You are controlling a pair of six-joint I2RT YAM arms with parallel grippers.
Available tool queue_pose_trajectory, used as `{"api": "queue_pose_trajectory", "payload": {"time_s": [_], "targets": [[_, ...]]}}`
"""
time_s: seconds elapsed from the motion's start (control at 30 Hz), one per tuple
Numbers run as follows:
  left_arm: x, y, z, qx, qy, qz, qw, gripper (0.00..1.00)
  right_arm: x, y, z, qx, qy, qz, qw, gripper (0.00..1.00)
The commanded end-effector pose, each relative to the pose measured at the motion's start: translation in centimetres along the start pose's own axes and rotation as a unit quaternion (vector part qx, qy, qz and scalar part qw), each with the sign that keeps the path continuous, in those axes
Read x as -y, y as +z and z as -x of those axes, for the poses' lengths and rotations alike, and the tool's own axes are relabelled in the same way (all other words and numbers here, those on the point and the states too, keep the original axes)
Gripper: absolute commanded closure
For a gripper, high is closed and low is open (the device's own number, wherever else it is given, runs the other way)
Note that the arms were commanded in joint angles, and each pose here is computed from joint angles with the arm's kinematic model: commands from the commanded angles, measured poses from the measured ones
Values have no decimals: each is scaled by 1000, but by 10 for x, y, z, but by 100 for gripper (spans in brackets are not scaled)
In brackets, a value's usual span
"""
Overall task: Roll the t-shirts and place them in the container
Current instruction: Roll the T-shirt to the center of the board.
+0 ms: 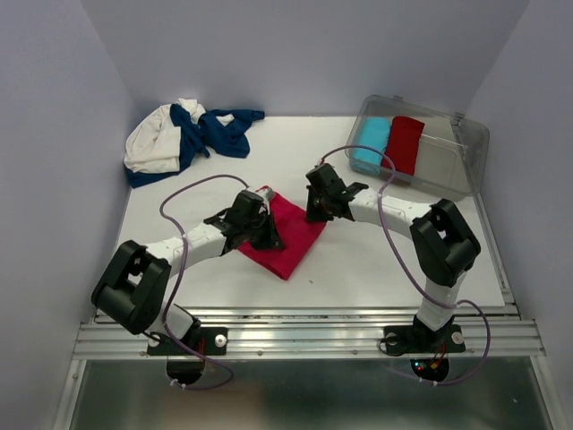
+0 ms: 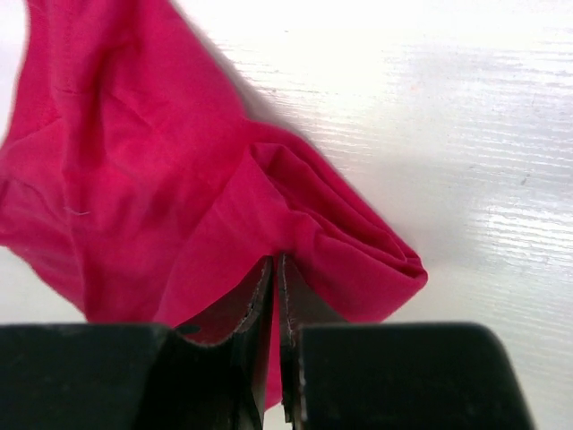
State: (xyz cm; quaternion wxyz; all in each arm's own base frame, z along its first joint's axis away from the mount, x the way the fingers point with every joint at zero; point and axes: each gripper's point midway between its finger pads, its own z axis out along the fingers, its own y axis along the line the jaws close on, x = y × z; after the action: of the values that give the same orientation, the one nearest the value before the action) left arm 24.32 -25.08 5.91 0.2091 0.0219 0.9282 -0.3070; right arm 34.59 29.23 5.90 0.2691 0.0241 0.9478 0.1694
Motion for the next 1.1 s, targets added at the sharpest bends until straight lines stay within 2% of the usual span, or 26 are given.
{"api": "queue_pose_trajectory", "payload": {"time_s": [0.0, 0.23, 0.43, 0.57, 0.83, 1.07], "targets": [[16, -20, 19, 35, 11, -12, 999, 100, -21, -37, 30, 51, -8, 33, 998, 89], [18, -23, 16, 26, 0, -11, 1000, 100, -44, -38, 23, 42, -16, 56, 997, 88], [28, -37, 0, 19, -11, -36, 999, 100, -19, -29, -1, 30, -2, 27, 999, 86], [11, -18, -19, -16, -10, -15, 1000, 100, -7, -11, -14, 17, -3, 7, 1000, 86], [-20, 9, -41, -49, -23, 26, 998, 100, 32, 5, -36, 9, -16, -58, 998, 87], [16, 20, -52, -58, -8, -8, 998, 100, 70, -14, -44, 19, -8, -91, 996, 89]]}}
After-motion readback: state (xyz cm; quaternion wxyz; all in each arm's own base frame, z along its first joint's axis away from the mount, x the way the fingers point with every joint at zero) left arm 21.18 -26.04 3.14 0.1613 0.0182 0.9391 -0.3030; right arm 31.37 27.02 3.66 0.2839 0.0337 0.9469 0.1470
